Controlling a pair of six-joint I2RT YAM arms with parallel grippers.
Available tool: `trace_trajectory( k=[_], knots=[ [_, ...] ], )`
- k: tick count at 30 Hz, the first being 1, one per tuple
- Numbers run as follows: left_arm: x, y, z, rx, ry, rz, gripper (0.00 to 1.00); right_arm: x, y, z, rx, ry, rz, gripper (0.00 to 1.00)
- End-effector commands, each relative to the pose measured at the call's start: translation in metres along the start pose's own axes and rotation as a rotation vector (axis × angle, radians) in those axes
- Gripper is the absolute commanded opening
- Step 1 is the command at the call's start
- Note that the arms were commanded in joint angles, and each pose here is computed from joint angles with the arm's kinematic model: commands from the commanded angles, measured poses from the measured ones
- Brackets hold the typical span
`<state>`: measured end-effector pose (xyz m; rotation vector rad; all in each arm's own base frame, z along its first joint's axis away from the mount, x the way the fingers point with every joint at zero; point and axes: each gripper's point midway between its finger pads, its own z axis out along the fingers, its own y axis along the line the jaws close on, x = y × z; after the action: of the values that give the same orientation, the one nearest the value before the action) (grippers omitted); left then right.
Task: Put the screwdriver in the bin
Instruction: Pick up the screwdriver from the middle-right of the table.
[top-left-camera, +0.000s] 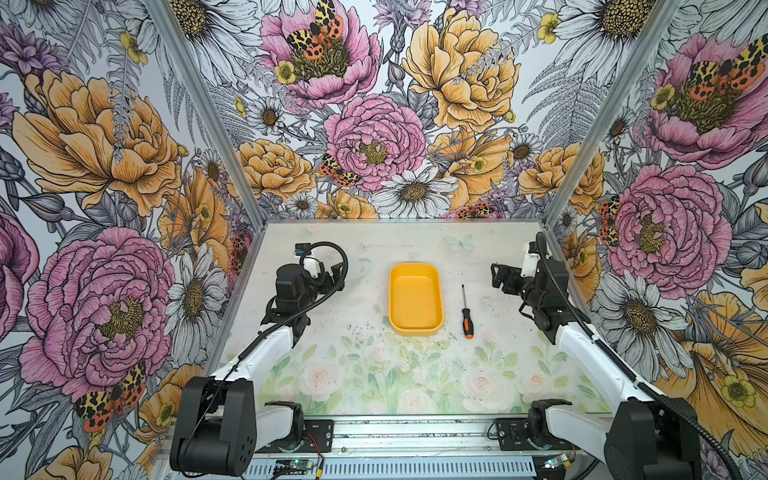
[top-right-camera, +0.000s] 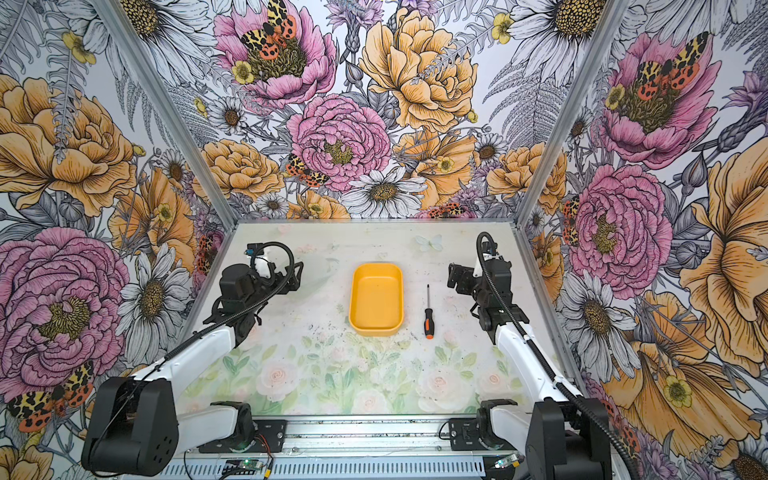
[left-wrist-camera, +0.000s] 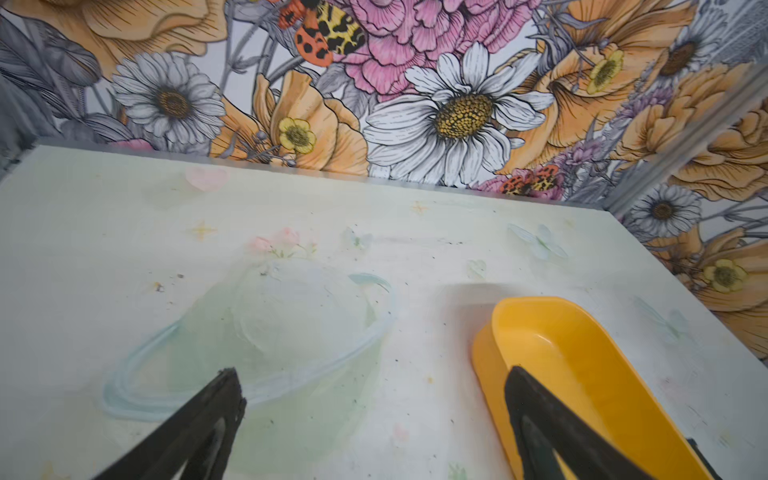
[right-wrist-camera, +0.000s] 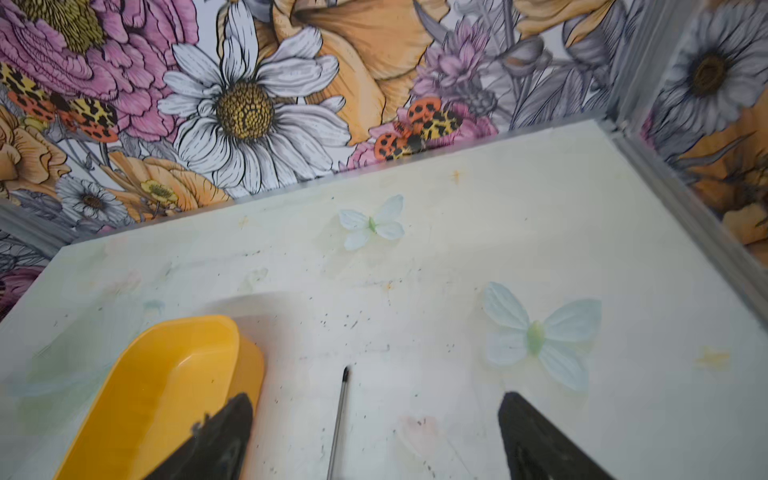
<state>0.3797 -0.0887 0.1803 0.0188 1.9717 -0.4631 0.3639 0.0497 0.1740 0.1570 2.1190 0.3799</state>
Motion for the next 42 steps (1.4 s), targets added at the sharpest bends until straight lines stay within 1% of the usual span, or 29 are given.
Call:
trace_trajectory(
  k=[1, 6, 8, 14, 22, 26, 35, 42],
  knots=[
    [0.034, -0.023, -0.006, 0.063, 0.111, -0.073, 0.99, 0.061, 0.014, 0.002, -0.052, 0.210, 0.109, 0.94],
    [0.063, -0.023, -0.011, 0.051, 0.181, -0.144, 0.99, 0.104, 0.021, 0.002, -0.066, 0.328, 0.126, 0.92],
    [0.072, -0.022, -0.014, 0.046, 0.194, -0.168, 0.99, 0.116, 0.021, 0.000, -0.055, 0.347, 0.123, 0.92],
    [0.078, -0.024, -0.023, 0.050, 0.196, -0.188, 0.99, 0.139, 0.021, 0.001, -0.027, 0.397, 0.101, 0.88],
    [0.082, -0.030, -0.024, 0.073, 0.224, -0.192, 0.99, 0.149, 0.028, 0.010, 0.009, 0.428, 0.052, 0.82],
    [0.087, -0.032, -0.025, 0.080, 0.238, -0.194, 0.99, 0.156, 0.030, 0.017, 0.033, 0.455, 0.025, 0.76],
    [0.092, -0.035, -0.026, 0.087, 0.268, -0.182, 0.99, 0.159, 0.030, 0.027, 0.079, 0.469, -0.012, 0.72],
    [0.094, -0.041, -0.024, 0.110, 0.306, -0.175, 0.99, 0.160, 0.027, 0.033, 0.117, 0.484, -0.032, 0.63]
  ],
)
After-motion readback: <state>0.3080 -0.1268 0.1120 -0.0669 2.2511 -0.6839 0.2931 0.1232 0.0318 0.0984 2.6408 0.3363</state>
